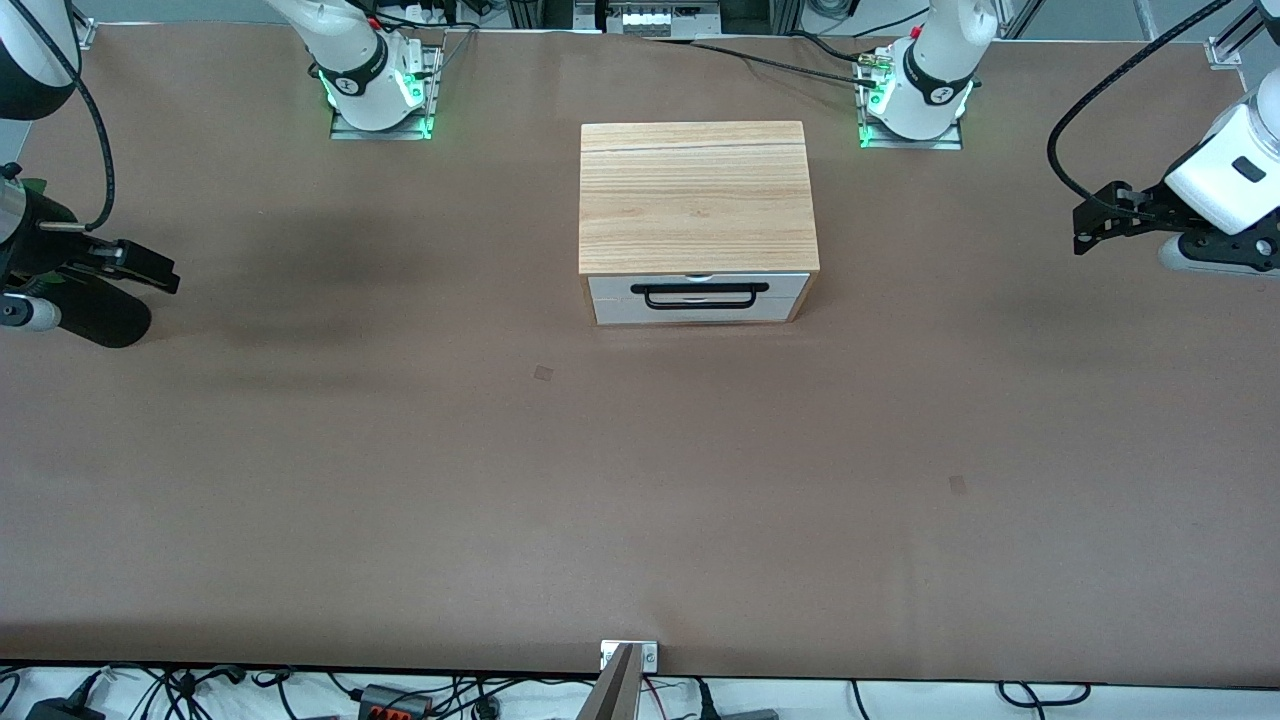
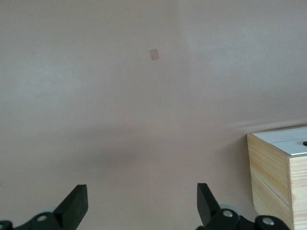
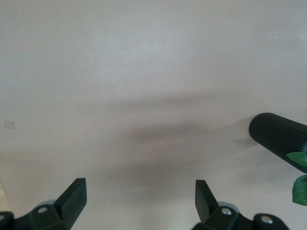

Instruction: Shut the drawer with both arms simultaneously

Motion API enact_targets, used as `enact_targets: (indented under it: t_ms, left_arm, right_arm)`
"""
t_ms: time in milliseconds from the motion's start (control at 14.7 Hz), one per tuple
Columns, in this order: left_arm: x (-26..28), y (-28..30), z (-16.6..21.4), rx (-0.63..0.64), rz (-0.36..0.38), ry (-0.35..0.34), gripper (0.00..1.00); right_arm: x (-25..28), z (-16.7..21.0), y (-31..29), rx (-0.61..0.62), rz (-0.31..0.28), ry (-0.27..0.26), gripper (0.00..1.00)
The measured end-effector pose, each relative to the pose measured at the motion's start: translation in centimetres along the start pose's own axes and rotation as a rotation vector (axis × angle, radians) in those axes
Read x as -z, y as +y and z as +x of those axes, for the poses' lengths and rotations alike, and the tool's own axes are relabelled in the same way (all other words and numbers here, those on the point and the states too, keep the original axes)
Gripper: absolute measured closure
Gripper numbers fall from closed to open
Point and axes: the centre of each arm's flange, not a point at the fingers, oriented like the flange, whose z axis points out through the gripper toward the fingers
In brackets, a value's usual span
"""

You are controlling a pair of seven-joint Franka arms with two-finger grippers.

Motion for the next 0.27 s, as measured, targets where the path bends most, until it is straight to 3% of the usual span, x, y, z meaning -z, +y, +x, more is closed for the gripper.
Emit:
enact_targets:
  t_ms: [273]
  left_arm:
    - [0.08, 0.16, 0.02, -0.003, 0.000, 0.001, 0.00]
  right_arm:
    - [-0.31, 0.13, 0.05, -0.001, 0.000, -0.006, 0.00]
